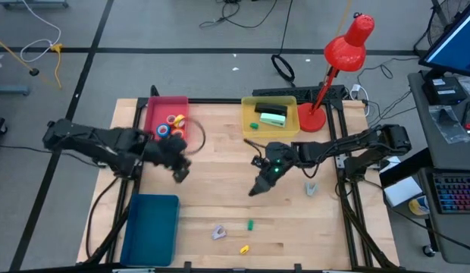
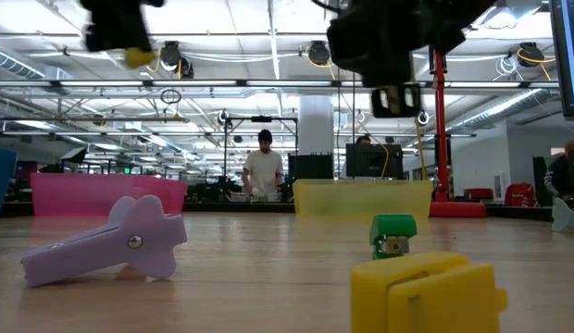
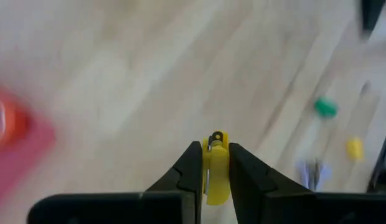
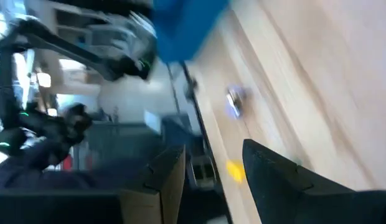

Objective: Pick and place Stapler, Stapler remover, tape
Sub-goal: Put the small yellow stapler into the yellow bin

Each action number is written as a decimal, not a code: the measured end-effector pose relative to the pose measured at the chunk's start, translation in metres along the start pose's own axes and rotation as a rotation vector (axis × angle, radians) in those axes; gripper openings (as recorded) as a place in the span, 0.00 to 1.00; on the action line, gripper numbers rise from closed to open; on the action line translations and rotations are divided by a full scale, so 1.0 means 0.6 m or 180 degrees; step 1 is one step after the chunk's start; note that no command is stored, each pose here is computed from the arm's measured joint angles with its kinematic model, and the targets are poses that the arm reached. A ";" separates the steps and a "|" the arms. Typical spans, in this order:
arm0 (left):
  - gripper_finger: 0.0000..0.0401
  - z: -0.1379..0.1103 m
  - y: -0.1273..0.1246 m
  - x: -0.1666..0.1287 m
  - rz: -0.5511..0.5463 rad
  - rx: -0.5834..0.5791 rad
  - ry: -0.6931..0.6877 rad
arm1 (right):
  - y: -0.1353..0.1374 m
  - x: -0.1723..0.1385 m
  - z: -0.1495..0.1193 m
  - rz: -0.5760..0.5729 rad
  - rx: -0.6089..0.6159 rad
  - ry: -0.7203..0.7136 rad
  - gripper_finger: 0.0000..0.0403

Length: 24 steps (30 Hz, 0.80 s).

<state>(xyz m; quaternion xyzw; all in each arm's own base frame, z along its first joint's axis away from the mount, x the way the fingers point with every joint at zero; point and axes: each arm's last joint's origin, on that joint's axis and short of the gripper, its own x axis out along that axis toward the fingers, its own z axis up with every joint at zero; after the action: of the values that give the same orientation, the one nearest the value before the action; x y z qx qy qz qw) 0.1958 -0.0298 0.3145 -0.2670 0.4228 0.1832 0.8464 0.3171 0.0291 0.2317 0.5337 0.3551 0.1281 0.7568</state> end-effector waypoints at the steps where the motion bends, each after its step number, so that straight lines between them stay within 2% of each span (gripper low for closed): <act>1: 0.12 0.014 0.005 0.002 -0.0039 0.0072 -0.0127 | -0.003 0.002 -0.006 -0.0077 0.0086 0.0088 0.37; 5: 0.12 0.074 0.020 0.019 -0.0217 0.0385 -0.0607 | -0.016 0.008 -0.029 -0.0413 0.0237 0.0290 0.36; 9: 0.12 0.129 0.035 0.054 -0.0358 0.0627 -0.0906 | -0.014 0.009 -0.039 -0.0626 -0.0010 0.0140 0.34; 13: 0.12 0.170 0.054 0.112 -0.0476 0.0686 -0.0840 | -0.002 -0.007 -0.045 -0.0849 -0.0321 -0.0145 0.33; 17: 0.12 0.219 0.065 0.157 -0.0321 0.0813 -0.0710 | 0.016 -0.039 -0.052 -0.1005 -0.0640 -0.0354 0.32; 24: 0.12 0.321 0.079 0.222 -0.0127 0.0909 -0.0784 | 0.044 -0.099 -0.064 -0.1138 -0.1180 -0.0626 0.30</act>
<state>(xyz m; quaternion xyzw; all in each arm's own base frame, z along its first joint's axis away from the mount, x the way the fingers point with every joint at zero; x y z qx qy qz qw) 0.3659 0.1359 0.2883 -0.1281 0.3323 0.1358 0.9245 0.2536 0.0329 0.2726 0.3248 0.3389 0.0029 0.8829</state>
